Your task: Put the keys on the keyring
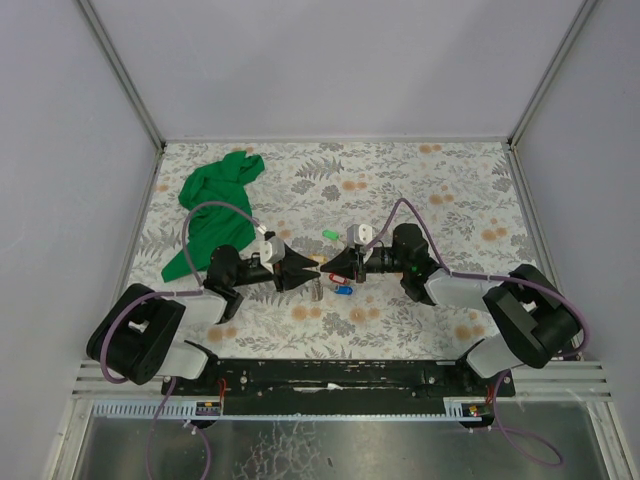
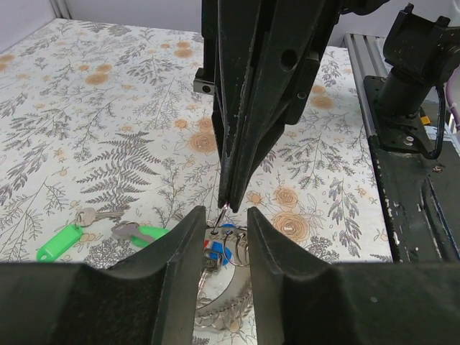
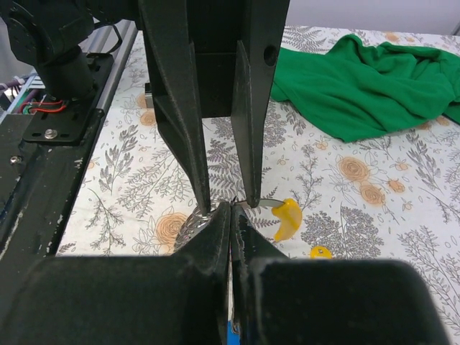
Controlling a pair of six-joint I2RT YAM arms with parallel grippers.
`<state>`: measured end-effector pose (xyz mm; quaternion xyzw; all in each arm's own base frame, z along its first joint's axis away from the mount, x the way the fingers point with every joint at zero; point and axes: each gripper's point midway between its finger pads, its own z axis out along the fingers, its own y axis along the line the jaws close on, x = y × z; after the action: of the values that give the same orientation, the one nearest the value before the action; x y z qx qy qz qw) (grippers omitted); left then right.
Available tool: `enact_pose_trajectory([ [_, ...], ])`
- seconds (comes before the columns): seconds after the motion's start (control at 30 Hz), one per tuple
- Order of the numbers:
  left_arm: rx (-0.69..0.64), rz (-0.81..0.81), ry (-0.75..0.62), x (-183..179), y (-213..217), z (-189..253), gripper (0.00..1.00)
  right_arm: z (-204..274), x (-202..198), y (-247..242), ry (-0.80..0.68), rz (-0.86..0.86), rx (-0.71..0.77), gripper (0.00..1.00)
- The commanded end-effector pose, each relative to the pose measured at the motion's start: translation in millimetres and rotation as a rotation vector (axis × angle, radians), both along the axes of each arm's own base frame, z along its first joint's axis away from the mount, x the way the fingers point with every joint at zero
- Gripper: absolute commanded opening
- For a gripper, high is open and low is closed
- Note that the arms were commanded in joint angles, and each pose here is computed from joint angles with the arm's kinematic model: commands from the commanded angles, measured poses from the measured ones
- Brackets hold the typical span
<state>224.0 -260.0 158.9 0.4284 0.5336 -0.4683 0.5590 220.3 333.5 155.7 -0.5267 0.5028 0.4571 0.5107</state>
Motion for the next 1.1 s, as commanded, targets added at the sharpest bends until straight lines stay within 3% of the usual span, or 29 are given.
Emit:
enact_pose_trajectory([
  [0.0,0.008,0.010,-0.028,3,1,1,0.28,32,-1,8,-0.080,0.051,0.091,0.00],
  [0.17,0.023,-0.011,-0.007,5,-2,-3,0.21,32,-2,7,-0.085,0.051,0.085,0.00],
  [0.4,0.045,-0.013,0.005,5,-2,-7,0.01,31,-1,7,-0.083,0.050,0.080,0.00],
  [0.57,0.048,0.004,0.025,6,-1,-5,0.00,31,-1,5,-0.080,0.039,0.070,0.00],
  [0.7,0.088,0.068,0.047,11,0,-5,0.00,26,0,-4,-0.093,0.005,0.028,0.20],
  [0.9,0.189,0.231,0.076,22,0,-14,0.00,24,10,-21,-0.148,-0.082,-0.056,0.34],
  [1.07,0.224,0.389,0.157,32,3,-11,0.00,19,12,-25,-0.088,-0.128,-0.075,0.43],
])
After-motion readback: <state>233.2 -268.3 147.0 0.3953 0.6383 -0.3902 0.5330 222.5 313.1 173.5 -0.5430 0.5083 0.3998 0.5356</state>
